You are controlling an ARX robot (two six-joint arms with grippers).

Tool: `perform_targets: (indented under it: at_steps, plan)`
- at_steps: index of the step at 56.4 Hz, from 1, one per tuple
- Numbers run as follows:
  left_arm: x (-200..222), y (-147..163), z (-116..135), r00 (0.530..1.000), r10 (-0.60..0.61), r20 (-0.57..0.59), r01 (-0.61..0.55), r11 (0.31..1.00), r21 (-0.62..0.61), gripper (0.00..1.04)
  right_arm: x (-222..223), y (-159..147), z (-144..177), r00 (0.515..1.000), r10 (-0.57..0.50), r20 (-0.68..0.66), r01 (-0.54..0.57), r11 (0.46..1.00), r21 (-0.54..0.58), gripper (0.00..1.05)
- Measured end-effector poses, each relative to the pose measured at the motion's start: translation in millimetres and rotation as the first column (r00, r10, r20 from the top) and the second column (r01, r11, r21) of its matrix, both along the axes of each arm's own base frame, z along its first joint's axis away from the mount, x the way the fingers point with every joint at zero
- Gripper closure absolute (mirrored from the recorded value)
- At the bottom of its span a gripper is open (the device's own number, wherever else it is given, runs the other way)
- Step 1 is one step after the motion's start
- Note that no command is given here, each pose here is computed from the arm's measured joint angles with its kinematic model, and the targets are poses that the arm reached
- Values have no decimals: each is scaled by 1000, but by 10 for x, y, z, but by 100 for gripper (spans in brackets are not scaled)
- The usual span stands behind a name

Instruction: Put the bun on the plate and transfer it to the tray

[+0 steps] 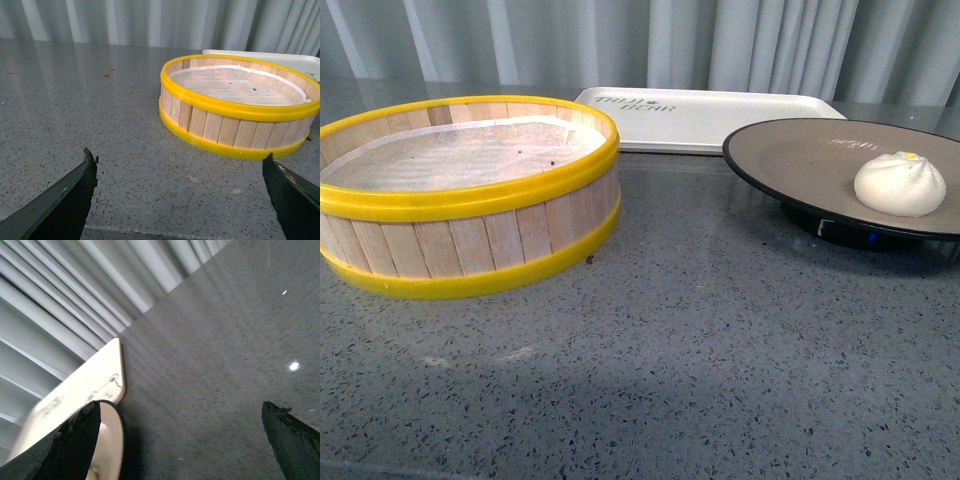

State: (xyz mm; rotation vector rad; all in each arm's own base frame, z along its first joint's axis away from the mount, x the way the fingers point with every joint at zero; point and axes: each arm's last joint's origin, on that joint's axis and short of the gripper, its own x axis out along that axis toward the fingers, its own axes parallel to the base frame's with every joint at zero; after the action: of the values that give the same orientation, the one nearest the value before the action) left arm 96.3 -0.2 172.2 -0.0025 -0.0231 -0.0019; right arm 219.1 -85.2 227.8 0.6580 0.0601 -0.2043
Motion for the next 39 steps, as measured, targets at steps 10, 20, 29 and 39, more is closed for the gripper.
perform_targets:
  at_steps: [10,20,29,39]
  plan:
    - [0,0,0,1000,0,0,0,1000,0,7,404,-53,-128,996,87,-1,-78,897,434,8]
    - [0,0,0,1000,0,0,0,1000,0,7,630,78,-263,986,165,-38,-111,800,589,8]
    - [0,0,0,1000,0,0,0,1000,0,7,797,248,-294,973,227,-36,-152,753,641,8]
    - [0,0,0,1000,0,0,0,1000,0,7,905,513,-359,949,310,-50,-195,708,679,8]
